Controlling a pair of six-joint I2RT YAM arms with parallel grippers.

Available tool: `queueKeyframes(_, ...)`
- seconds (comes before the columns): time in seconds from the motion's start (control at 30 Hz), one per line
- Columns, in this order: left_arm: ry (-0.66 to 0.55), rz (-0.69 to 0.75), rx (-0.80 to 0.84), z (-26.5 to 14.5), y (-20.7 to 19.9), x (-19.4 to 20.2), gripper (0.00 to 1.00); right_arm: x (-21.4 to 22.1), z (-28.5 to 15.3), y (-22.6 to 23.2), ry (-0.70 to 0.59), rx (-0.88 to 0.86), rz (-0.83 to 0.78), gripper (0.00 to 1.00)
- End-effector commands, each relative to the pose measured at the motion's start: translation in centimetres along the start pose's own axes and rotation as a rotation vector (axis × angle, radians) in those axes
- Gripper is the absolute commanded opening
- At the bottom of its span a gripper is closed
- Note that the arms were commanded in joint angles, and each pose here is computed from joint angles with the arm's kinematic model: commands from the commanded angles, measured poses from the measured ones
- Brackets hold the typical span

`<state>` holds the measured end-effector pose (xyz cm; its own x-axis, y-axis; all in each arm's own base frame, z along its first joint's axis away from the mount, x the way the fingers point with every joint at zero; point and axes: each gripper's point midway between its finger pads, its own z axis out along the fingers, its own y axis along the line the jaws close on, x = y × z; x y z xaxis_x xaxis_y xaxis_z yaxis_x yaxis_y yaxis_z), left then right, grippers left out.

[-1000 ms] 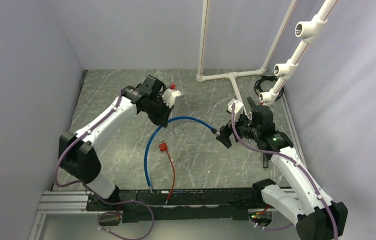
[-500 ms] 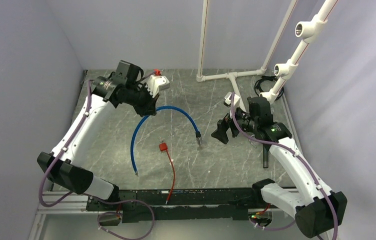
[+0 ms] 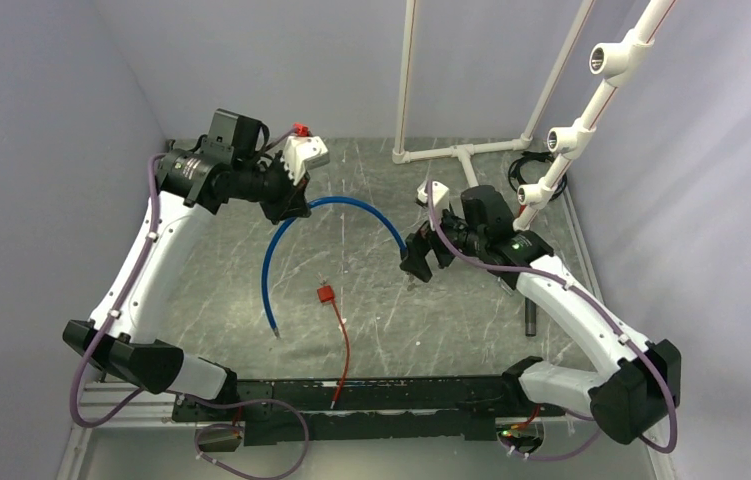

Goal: Lock with the key
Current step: Pick up the lock from the center of the board.

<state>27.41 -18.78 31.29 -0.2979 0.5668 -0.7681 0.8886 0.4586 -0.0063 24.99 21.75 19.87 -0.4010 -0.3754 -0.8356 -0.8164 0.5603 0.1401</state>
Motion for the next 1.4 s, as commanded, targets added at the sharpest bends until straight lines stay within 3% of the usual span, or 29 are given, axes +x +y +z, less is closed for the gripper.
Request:
queueKeyframes(0.0, -0.148, 0.069, 0.028, -2.2, -1.2, -3.9, 0.0, -4.6, 0.1, -1.2, -0.107, 0.095, -0.056, 1.0)
queueKeyframes(0.17, -0.174, 0.06, 0.042, -2.6, -1.6, -4.8, 0.0, -5.1, 1.1, -0.9, -0.108, 0.099, -0.081, 0.95)
queueKeyframes(0.4, -0.195, 0.036, 0.029, -2.7, -1.4, -5.4, 0.0, -6.3, 1.5, -2.2, -0.142, 0.18, -0.053, 0.69)
queueKeyframes(0.77, -0.208, -0.007, 0.026, -2.7, -1.1, -5.7, 0.0, -6.3, 2.1, -3.3, -0.145, 0.234, -0.002, 0.44)
queueKeyframes(0.93, -0.204, -0.015, 0.036, -2.6, -1.3, -5.6, 0.0, -7.0, 2.3, -3.8, -0.164, 0.257, 0.018, 0.41)
queueKeyframes(1.17, -0.194, -0.028, 0.042, -2.3, -1.3, -5.2, 0.0, -8.0, 2.3, -4.9, -0.185, 0.283, 0.02, 0.5)
queueKeyframes(1.27, -0.182, -0.037, 0.038, -2.1, -1.1, -4.8, 0.0, -7.7, 2.7, -4.2, -0.172, 0.269, 0.002, 0.42)
queueKeyframes(1.37, -0.187, -0.057, 0.041, -2.2, -0.9, -4.7, 0.0, -7.2, 2.9, -4.2, -0.157, 0.266, 0.0, 0.24)
